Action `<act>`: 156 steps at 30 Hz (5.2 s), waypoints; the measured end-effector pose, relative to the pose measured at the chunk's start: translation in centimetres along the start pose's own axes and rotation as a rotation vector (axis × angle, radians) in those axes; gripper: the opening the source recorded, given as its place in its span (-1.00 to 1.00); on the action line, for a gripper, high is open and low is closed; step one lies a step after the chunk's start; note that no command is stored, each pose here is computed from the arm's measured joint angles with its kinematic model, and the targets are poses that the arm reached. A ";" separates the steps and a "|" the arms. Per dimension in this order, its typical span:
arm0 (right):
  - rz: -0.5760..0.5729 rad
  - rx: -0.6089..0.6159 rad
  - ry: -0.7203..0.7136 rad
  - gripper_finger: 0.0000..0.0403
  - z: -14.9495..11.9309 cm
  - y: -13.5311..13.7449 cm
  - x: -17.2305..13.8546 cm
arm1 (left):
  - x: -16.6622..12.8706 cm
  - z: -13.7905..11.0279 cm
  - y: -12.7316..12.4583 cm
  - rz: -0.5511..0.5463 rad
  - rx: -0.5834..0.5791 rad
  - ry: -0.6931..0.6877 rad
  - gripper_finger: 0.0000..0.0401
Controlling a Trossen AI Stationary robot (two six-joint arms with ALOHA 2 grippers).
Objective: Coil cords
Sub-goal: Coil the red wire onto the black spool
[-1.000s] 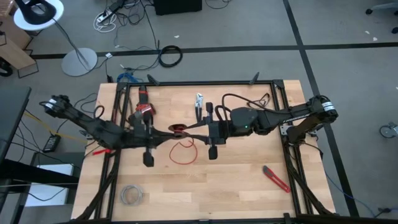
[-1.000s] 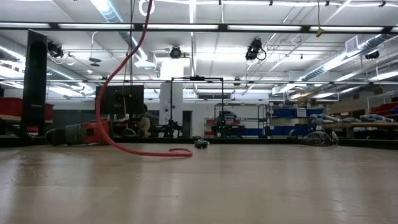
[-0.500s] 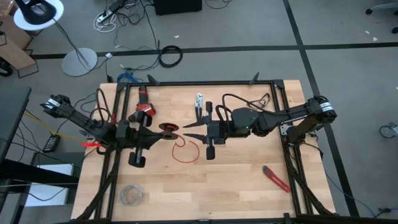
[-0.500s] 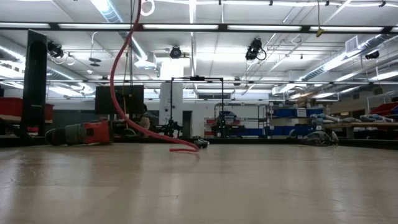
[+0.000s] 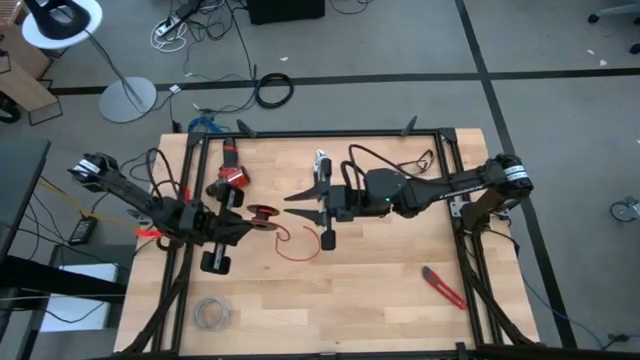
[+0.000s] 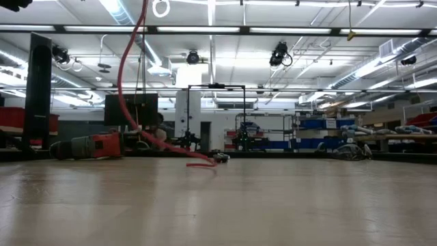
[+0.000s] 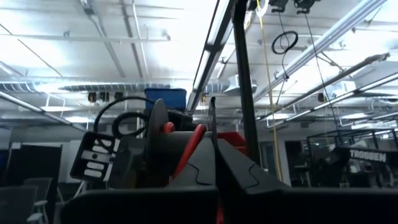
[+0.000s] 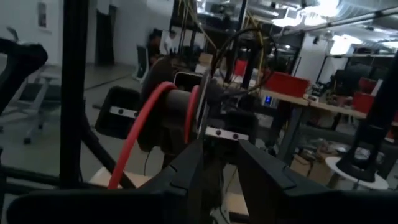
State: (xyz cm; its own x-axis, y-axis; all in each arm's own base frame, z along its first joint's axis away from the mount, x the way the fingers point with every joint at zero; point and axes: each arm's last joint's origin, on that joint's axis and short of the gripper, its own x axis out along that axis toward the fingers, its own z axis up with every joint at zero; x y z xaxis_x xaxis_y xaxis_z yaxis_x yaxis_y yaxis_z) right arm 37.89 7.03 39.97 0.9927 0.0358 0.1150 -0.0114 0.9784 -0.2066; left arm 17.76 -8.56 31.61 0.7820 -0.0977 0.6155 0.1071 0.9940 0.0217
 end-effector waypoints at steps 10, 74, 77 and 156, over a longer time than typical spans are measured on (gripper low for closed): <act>0.045 0.017 -0.018 -0.51 -0.2 0.1 0.3 | 0.3 -0.9 0.0 0.001 0.010 -0.010 -1.00; -0.044 -0.082 0.338 -1.00 -3.3 -0.7 -0.4 | 0.1 -0.9 -0.7 0.208 0.168 0.151 -0.19; -0.061 -0.080 0.394 -1.00 -3.8 -1.1 -0.5 | 0.5 -0.5 -1.2 0.275 0.205 0.283 -0.19; -0.017 -0.125 0.436 -0.77 -4.4 -2.0 -0.6 | 9.2 -1.1 0.9 0.326 0.334 1.379 -1.00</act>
State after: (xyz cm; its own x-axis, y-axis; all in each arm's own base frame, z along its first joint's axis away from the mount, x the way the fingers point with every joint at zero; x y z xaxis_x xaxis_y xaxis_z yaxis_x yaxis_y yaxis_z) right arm 37.86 4.10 36.02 0.9508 -0.0956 -0.2946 -0.0062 0.9450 -0.3270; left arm 25.70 -8.58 36.40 0.7206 0.3525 -0.5970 -0.1815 0.9270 0.3282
